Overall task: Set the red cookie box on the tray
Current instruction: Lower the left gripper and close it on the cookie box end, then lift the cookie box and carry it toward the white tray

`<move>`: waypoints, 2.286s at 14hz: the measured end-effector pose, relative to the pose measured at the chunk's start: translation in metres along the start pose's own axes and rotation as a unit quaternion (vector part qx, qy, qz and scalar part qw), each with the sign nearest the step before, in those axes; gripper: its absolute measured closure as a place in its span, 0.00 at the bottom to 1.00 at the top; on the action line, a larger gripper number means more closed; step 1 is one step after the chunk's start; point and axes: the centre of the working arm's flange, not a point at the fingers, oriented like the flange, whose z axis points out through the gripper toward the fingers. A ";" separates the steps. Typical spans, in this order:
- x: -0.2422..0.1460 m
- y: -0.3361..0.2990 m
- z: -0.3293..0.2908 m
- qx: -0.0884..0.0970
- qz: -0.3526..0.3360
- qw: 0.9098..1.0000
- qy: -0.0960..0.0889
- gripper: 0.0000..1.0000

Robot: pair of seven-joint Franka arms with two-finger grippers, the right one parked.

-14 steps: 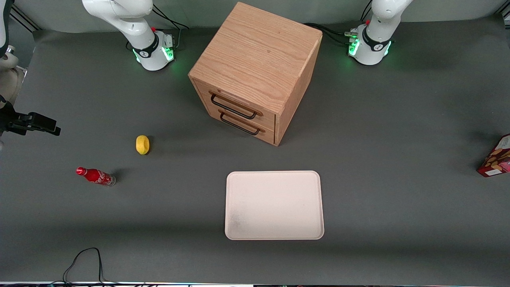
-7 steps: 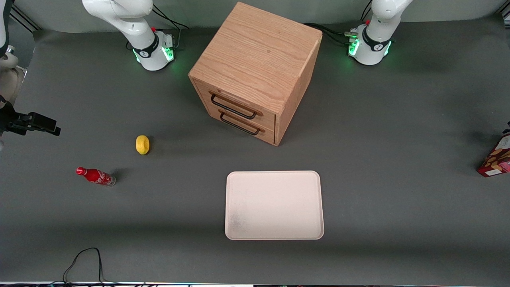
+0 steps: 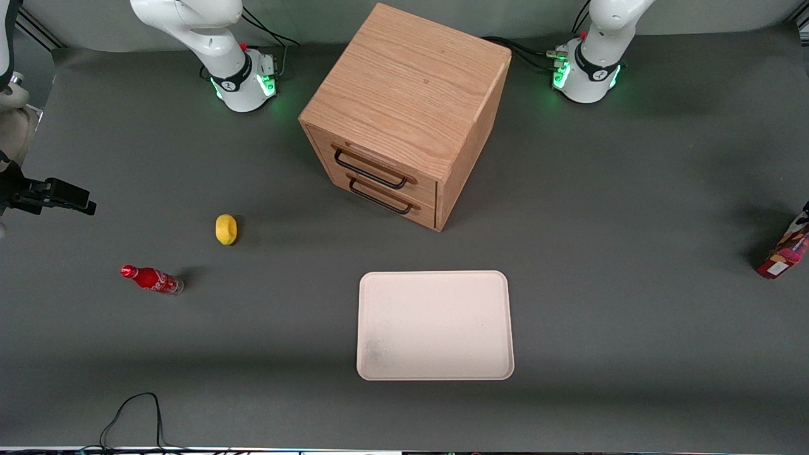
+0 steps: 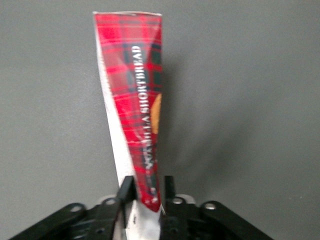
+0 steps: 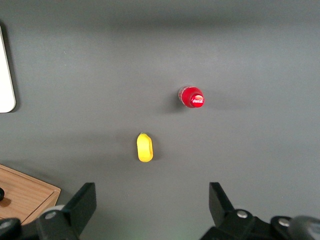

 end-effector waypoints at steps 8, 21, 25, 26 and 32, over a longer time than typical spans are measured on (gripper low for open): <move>0.002 -0.003 -0.004 0.009 -0.024 1.000 0.001 0.96; 0.010 -0.024 -0.292 0.014 -0.076 0.997 -0.009 0.96; 0.021 -0.020 -0.315 0.017 -0.111 0.994 -0.013 0.96; 0.037 -0.019 -0.312 0.009 -0.134 0.991 -0.013 0.96; 0.252 0.023 -0.305 -0.027 -0.293 0.955 -0.031 0.96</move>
